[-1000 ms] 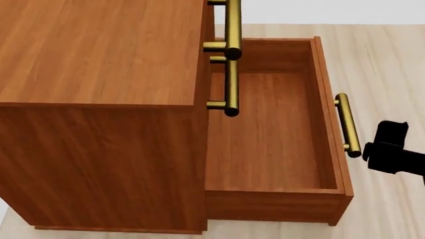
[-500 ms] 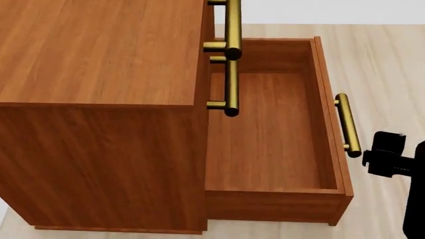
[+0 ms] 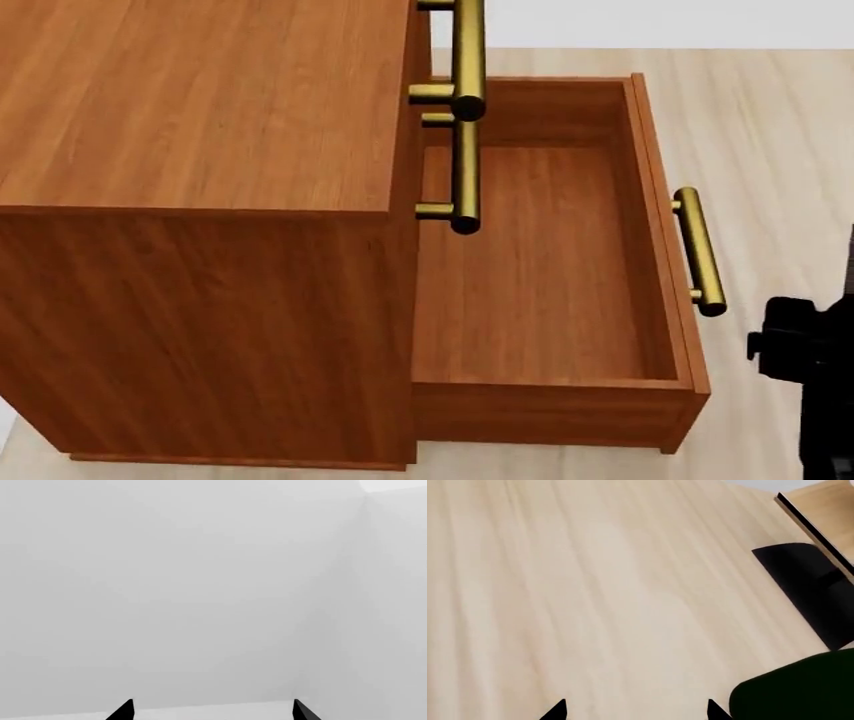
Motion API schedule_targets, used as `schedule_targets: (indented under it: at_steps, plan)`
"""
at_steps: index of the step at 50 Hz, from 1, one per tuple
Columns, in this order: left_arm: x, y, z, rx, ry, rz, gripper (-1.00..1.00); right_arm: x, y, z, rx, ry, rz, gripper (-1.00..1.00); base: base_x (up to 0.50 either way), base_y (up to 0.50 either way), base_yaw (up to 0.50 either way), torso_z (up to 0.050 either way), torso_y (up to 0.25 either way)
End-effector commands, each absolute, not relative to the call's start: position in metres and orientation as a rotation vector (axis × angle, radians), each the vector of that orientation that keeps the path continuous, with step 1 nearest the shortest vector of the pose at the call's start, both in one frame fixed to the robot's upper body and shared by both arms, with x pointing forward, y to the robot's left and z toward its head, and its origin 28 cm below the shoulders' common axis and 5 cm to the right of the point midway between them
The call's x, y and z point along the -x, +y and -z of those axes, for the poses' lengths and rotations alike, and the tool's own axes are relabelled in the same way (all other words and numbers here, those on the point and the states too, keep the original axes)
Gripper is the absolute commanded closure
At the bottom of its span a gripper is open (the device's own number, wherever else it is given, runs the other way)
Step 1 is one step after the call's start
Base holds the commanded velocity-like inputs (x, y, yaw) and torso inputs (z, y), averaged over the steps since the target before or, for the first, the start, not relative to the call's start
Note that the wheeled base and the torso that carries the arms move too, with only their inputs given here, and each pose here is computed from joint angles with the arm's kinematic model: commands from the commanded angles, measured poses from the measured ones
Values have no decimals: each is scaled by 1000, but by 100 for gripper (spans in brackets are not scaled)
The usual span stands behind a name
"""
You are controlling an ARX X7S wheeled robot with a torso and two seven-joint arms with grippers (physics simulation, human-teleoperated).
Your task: Close the bottom drawer of the cabinet and open the top drawer.
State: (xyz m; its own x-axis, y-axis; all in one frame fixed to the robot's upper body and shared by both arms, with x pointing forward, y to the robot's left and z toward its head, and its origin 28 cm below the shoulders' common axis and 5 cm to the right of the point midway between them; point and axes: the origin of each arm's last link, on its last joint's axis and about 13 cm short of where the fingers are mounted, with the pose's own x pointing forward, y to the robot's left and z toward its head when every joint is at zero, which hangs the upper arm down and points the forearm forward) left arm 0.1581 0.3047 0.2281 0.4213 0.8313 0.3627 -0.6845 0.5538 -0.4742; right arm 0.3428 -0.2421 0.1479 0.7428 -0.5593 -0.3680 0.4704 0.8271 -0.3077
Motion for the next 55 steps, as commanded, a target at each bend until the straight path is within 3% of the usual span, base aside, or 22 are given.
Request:
schedule_targets:
  at_steps: [1,55]
  plan:
    - [-158,305,-224,268,-608,-962,-100,-345,-240,-140,275,492,554,-100,0,0,0,0,0]
    - [-159,305,-228,276,-612,-953,-100,-339,-162,-150,390,381,194,-100,0,0,0,0,0]
